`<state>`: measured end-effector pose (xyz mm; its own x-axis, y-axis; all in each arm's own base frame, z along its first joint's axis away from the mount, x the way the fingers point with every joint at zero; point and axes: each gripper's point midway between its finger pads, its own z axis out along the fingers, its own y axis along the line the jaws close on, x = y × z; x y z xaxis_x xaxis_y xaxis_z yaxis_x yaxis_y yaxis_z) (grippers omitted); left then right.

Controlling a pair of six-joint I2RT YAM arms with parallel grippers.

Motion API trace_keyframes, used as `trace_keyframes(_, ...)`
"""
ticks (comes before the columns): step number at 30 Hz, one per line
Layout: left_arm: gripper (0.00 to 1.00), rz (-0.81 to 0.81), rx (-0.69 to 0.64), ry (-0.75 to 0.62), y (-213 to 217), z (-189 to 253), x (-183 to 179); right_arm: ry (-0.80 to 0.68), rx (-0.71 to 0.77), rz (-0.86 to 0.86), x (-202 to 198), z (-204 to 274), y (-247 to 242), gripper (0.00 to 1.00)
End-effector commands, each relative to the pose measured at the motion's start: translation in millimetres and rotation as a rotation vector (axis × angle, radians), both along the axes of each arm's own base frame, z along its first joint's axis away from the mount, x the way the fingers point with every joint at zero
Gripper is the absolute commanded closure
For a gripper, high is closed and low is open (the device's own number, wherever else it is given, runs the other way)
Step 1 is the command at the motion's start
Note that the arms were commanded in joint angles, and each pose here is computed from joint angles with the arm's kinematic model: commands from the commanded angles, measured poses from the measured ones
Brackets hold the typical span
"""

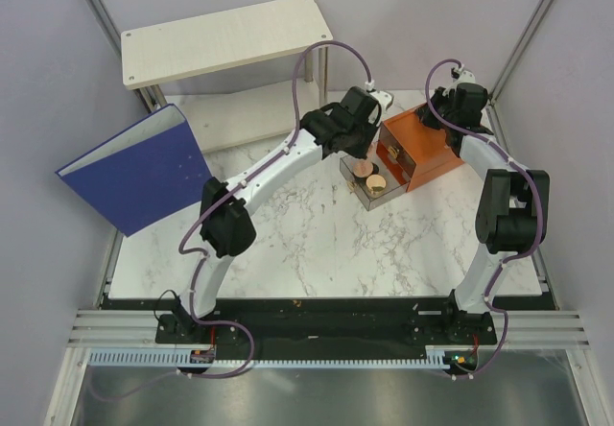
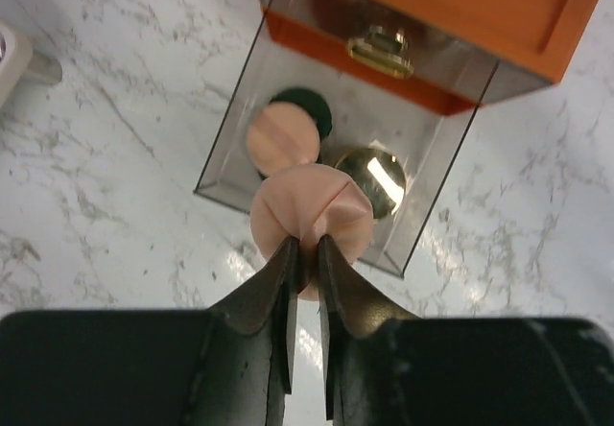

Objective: Organize the makeup

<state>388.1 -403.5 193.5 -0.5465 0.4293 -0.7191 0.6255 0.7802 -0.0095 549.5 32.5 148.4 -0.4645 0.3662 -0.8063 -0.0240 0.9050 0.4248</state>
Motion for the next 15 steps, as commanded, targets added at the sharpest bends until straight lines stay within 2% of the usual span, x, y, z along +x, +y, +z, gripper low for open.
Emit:
trace_keyframes(1,0.79,-0.020,-0.058,0.084,-24.7,-24.0,11.6,0.732,-0.013,0.031,-139.6,-178.5,8.1,1.00)
trace_keyframes(7,0.74,-0.022,-0.122,0.121,-37.2,-30.1,20.2,0.733,-0.015,0.032,-140.3,-178.4,7.4,1.00)
trace_keyframes(8,0.70,-0.021,-0.127,0.121,-37.0,-29.9,21.7,0.733,-0.015,0.032,-140.3,-178.4,7.4,1.00)
trace_keyframes(9,0.62,-0.018,-0.130,0.118,-36.1,-28.2,23.4,0.735,-0.015,0.034,-141.0,-178.8,8.0,1.00)
trace_keyframes(10,0.47,-0.016,-0.133,0.109,-36.3,-26.0,24.8,0.735,-0.013,0.034,-141.3,-178.6,8.4,1.00)
trace_keyframes(12,0.40,-0.016,-0.134,0.103,-34.7,-22.5,25.1,0.735,-0.015,0.034,-141.3,-178.7,8.1,1.00)
trace_keyframes(15,0.38,-0.014,-0.132,0.090,-30.3,-15.5,25.6,0.735,-0.015,0.034,-141.0,-178.9,8.0,1.00)
